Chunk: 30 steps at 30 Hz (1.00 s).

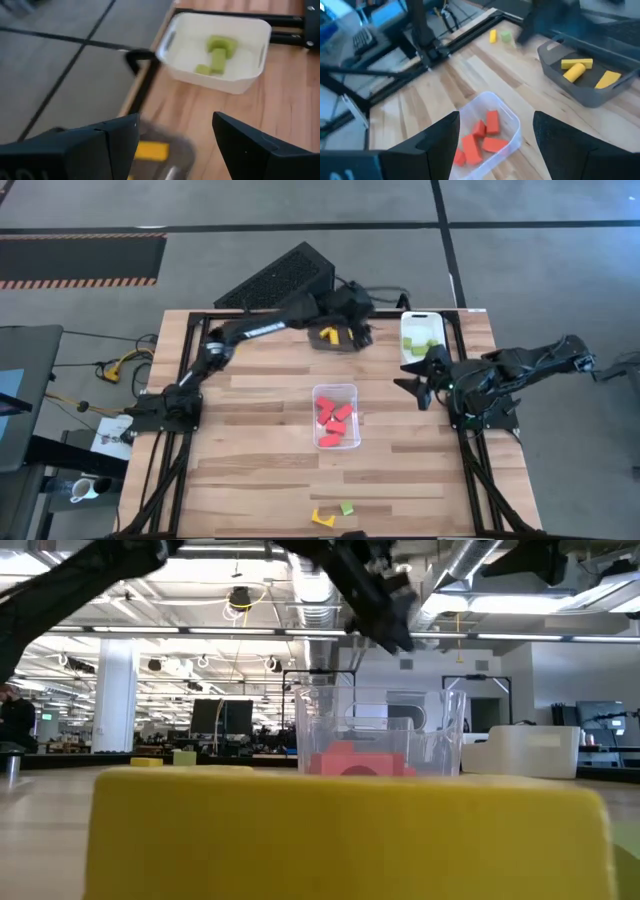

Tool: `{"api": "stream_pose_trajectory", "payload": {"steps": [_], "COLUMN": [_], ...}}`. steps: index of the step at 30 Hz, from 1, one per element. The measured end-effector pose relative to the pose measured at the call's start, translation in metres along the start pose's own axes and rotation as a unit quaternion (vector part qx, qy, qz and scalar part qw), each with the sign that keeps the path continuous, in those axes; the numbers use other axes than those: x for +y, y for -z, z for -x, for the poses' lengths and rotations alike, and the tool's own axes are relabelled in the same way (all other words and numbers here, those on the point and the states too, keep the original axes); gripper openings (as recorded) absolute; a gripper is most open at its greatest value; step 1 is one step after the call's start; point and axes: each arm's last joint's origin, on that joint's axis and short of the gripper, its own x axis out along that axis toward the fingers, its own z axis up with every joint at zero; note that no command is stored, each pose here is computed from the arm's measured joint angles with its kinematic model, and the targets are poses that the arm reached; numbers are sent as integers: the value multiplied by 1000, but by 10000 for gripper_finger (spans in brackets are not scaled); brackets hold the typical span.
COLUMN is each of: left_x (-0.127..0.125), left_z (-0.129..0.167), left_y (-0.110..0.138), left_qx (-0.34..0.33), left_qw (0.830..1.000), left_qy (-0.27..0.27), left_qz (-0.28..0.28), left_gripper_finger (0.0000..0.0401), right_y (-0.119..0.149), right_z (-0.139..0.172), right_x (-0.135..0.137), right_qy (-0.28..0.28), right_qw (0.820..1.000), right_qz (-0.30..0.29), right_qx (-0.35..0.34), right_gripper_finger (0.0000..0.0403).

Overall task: Sort & place blocks by color
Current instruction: Put the yellow block into the black bin

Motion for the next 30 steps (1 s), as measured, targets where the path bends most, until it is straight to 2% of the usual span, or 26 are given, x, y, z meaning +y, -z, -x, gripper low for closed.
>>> {"api": "stream_pose_trajectory", "payload": {"steps": [4,7,11,14,19,23,25,27,30], "left_x": [22,42,70,89,124,150,161,171,180], "left_z": [39,68,106,117,135,130,124,115,105], "left_y": [3,9,28,48,75,117,145,175,215], "left_qx": [55,103,203,278,313,366,398,440,486], "left_qw": [998,993,971,948,927,907,890,861,819], "left_qy": [-24,-65,-129,-151,-185,-150,-120,-103,-115], "left_qz": [8,10,20,45,90,144,188,233,282], "left_gripper_finger": [236,236,236,236,236,236,235,235,235], "right_y": [1,2,2,3,7,10,12,13,13], "right_z": [0,-1,-3,-6,-14,-21,-24,-27,-30], "right_x": [2,2,3,4,8,11,12,13,15], "right_qy": [-5,-6,-4,-2,8,16,20,23,24], "right_qw": [1000,999,999,999,998,998,997,997,997], "right_qz": [26,39,40,41,51,58,61,64,62], "right_qx": [3,7,9,10,22,33,37,40,36], "right_gripper_finger": [276,276,276,276,276,276,276,276,276]}}
